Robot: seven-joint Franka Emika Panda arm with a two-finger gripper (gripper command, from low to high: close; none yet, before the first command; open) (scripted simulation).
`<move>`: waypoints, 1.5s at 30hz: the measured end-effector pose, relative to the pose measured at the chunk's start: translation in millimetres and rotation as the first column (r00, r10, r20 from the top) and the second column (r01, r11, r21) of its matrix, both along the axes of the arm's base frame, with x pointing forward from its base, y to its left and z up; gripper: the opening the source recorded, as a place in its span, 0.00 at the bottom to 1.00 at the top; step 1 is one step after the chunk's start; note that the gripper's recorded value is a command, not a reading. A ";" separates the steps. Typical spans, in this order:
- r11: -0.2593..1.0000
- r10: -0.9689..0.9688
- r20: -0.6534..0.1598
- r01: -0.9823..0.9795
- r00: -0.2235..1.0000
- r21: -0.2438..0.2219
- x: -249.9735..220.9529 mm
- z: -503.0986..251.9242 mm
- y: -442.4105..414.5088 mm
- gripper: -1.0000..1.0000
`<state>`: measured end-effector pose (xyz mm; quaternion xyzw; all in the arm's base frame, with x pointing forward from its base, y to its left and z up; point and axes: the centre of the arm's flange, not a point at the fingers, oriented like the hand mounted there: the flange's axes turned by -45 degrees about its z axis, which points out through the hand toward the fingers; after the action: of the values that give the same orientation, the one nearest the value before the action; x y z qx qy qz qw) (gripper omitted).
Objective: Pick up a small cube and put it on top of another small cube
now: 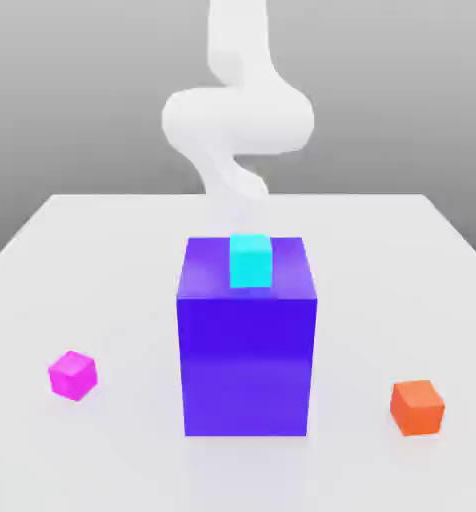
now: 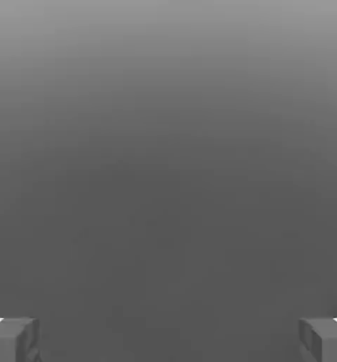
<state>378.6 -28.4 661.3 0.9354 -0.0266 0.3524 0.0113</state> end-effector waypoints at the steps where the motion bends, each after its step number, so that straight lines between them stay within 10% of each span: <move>1: 1.000 -0.022 -0.038 0.022 0.999 -0.003 12.7 -24.6 -14.6 0.50; 10: 0.981 -0.186 -0.347 0.196 0.919 -0.009 35.5 -241.4 -140.2 0.50; 20: 0.924 -0.273 -0.636 0.380 0.722 0.035 -82.6 -453.6 -219.2 0.50; 27: 0.921 -0.270 -0.659 0.389 0.702 0.038 -95.4 -526.6 -219.7 0.50; 28: 0.920 -0.270 -0.659 0.389 0.702 0.038 -95.9 -532.8 -219.3 0.00; 45: 0.893 -0.314 -0.659 0.449 0.683 0.039 -68.7 -464.5 -234.7 0.00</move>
<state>309.9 -263.0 196.8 0.9680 -0.2511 -0.0006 0.0002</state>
